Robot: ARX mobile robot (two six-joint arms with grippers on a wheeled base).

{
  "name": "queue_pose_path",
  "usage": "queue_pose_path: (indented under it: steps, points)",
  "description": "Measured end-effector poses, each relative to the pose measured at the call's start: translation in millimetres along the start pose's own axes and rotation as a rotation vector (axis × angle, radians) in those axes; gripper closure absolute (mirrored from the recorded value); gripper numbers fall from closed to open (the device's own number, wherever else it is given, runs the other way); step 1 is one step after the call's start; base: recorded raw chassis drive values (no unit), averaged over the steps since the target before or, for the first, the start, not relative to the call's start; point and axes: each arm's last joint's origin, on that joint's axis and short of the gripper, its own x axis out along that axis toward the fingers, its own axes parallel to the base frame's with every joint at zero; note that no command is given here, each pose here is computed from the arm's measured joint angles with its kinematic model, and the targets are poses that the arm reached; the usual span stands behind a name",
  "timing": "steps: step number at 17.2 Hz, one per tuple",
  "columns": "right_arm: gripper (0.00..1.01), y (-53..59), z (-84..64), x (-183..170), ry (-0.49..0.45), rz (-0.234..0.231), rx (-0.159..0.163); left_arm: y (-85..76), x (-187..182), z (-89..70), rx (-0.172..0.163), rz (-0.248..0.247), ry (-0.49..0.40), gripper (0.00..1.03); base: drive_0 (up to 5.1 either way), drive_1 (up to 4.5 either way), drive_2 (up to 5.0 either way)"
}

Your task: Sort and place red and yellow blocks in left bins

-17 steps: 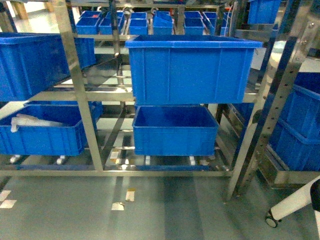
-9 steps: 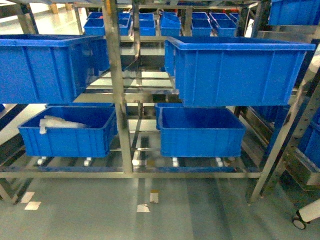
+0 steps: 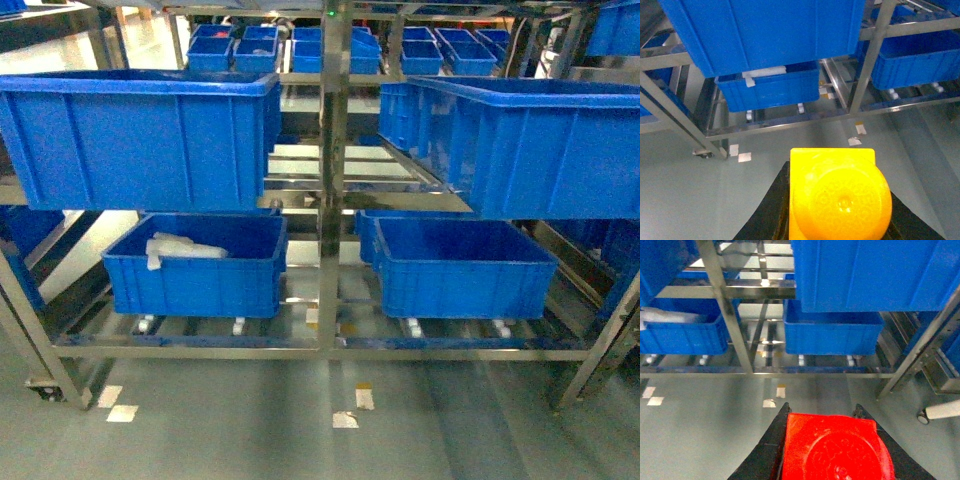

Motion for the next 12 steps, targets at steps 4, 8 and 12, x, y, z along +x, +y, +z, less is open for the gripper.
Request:
queue_pose_path:
  steps: [4, 8, 12]
  points:
    - [0.73, 0.8, 0.3, 0.0, 0.001, 0.003, -0.001, 0.2, -0.1, -0.6, -0.001, 0.0, 0.006, 0.76, -5.0, 2.49, 2.5]
    - [0.73, 0.7, 0.6, -0.3, -0.002, 0.001, -0.001, 0.1, -1.0, 0.3, 0.0, 0.001, -0.002, 0.76, -5.0, 2.49, 2.5]
    - [0.73, 0.7, 0.3, 0.0, 0.001, 0.001, -0.001, 0.1, -0.6, -0.3, -0.001, 0.0, 0.003, 0.76, -5.0, 2.49, 2.5]
